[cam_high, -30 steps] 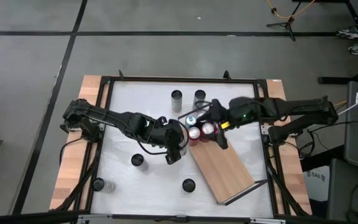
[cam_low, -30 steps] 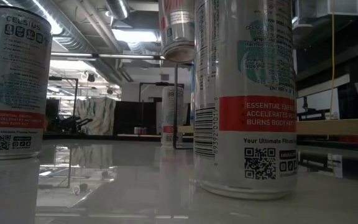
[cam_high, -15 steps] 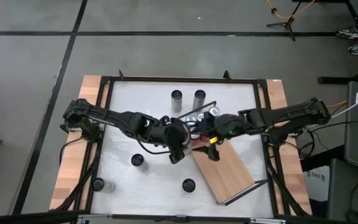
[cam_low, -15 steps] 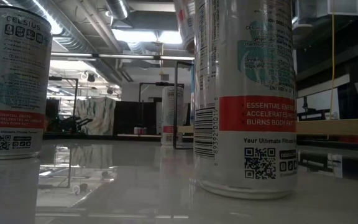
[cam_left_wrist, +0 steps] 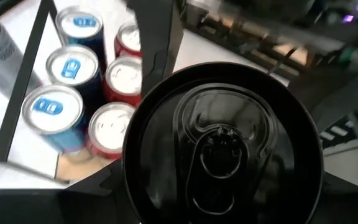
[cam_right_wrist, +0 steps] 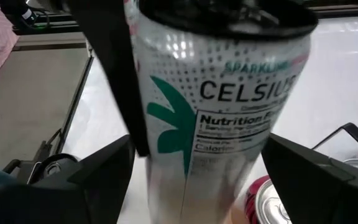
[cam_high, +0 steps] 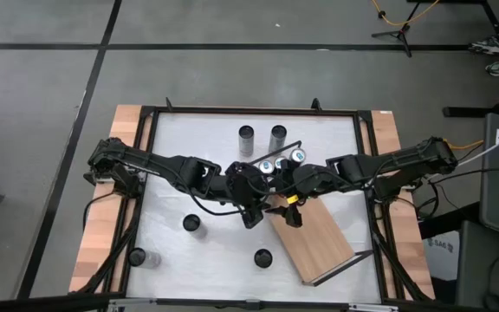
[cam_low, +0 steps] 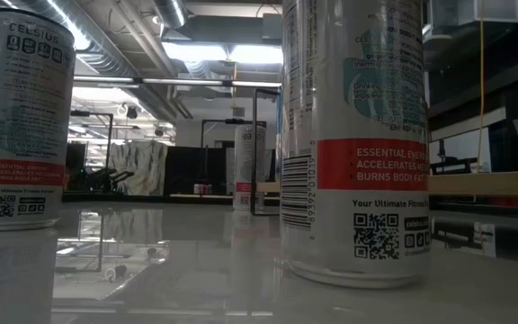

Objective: Place canned beverage on shelf
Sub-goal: Put the white pink soda can on the shelf

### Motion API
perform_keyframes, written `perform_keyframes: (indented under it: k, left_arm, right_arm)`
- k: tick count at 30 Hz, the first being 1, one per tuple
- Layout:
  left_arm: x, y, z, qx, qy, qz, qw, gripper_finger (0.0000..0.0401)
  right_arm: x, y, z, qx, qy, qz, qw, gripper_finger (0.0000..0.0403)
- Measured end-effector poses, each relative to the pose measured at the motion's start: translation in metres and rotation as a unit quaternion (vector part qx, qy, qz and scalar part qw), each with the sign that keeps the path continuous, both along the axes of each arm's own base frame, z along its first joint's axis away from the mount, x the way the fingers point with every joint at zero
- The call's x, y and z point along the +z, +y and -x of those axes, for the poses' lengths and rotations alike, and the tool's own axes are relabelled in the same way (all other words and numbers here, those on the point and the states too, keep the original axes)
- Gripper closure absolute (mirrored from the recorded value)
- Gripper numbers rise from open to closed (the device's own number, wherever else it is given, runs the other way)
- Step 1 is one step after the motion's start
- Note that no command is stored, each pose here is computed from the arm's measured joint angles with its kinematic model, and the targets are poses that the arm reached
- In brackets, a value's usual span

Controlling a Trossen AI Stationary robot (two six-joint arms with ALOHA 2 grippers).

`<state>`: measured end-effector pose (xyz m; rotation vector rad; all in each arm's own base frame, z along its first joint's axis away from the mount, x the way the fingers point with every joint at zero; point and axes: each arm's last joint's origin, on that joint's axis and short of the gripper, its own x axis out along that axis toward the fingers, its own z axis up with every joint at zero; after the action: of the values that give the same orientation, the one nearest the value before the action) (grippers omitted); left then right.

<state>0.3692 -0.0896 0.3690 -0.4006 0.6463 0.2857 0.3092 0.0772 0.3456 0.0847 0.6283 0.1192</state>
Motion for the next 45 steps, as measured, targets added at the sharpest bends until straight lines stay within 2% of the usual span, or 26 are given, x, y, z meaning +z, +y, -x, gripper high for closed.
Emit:
perform_keyframes:
  k: [8, 14, 21, 32, 36, 42, 45]
  left_arm:
    - [0.006, -0.001, -0.004, 0.004, -0.038, -0.007, 0.999, 0.0158]
    - [0.006, 0.0, -0.004, 0.011, -0.037, -0.013, 0.999, 0.0158]
    - [0.007, 0.001, -0.005, 0.023, -0.044, -0.018, 0.999, 0.0158]
    - [0.01, 0.001, -0.007, 0.039, -0.068, -0.013, 0.997, 0.0158]
    - [0.011, 0.001, -0.007, 0.045, -0.074, -0.016, 0.996, 0.0158]
    - [0.011, 0.001, -0.007, 0.046, -0.074, -0.017, 0.996, 0.0158]
    - [0.011, 0.001, -0.007, 0.047, -0.074, -0.017, 0.996, 0.0155]
  right_arm:
    - [0.0, 0.0, 0.0, -0.001, 0.0, 0.0, 1.0, 0.0066]
    - [0.001, -0.001, 0.005, -0.013, 0.015, -0.025, 0.999, 0.0066]
    - [0.012, -0.004, 0.017, -0.018, 0.005, -0.029, 0.999, 0.0066]
    - [0.01, -0.004, 0.015, -0.018, 0.006, -0.026, 0.999, 0.0069]
    - [0.012, -0.004, 0.016, -0.02, 0.004, -0.025, 0.999, 0.0094]
    - [0.012, -0.005, 0.016, -0.022, 0.004, -0.024, 0.999, 0.0162]
    - [0.013, -0.005, 0.017, -0.021, 0.002, -0.024, 0.999, 0.0174]
